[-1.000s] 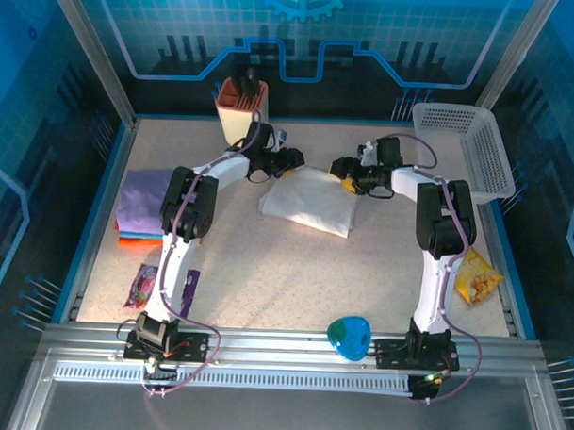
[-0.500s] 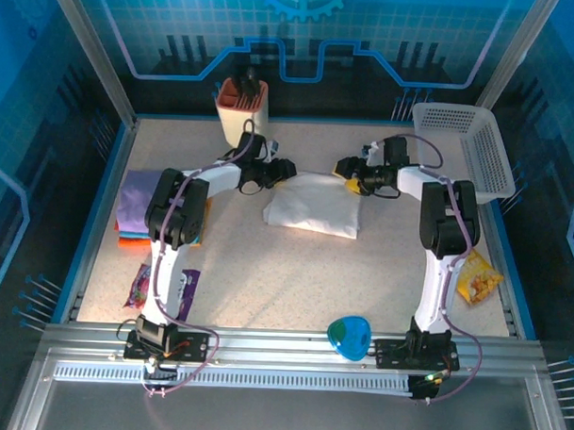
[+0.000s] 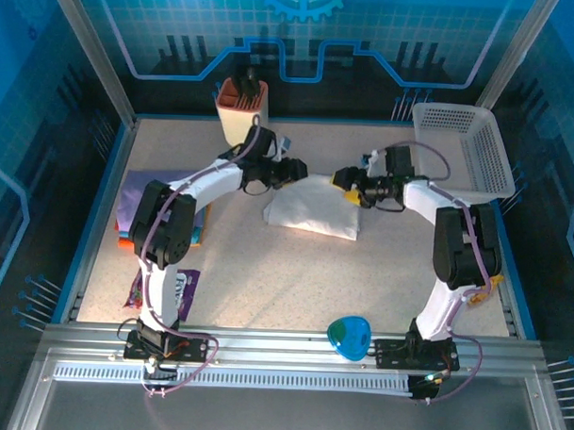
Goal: Fold and stack the t-shirts
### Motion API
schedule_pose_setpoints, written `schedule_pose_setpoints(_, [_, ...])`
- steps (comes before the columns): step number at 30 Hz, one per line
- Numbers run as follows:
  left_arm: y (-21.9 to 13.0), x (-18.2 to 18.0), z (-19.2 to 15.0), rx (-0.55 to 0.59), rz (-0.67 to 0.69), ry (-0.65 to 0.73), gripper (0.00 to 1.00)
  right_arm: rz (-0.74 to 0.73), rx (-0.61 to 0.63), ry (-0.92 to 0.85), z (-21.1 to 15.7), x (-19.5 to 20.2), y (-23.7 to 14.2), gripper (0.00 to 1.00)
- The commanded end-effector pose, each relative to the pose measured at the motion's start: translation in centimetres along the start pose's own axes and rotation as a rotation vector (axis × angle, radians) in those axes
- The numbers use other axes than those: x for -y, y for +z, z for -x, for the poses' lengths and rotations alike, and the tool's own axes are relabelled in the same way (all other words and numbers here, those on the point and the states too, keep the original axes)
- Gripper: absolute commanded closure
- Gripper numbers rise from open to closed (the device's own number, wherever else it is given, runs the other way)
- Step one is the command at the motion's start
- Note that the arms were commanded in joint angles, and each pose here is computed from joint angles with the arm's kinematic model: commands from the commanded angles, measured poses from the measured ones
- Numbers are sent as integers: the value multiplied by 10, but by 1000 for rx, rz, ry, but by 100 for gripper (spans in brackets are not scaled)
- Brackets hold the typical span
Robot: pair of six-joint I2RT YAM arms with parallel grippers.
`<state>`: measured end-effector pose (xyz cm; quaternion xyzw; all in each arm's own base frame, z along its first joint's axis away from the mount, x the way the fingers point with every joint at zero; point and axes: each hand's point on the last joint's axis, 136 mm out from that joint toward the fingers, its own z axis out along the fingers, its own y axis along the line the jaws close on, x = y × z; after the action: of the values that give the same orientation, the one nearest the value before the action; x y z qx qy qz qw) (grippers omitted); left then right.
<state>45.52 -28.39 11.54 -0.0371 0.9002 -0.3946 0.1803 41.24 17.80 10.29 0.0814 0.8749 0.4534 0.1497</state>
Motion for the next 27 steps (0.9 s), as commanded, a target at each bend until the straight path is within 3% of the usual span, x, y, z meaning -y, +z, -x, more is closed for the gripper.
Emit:
schedule_pose_setpoints(1, [15,-30,-41,-90,51,-85,50,68,-41,67,-24,-1,14,18])
schedule_pose_setpoints(14, [26,-75,-127,-165,141,-176,52,-63,-128,91,-72,59,12,18])
schedule_pose_setpoints(20, [25,-49,-162,-192,118,-165,52,-137,-161,62,-81,73,-6,18])
schedule_pose_setpoints(27, [-19,-19,-141,-195,162,-54,44,-129,-142,10,-70,54,-22,18])
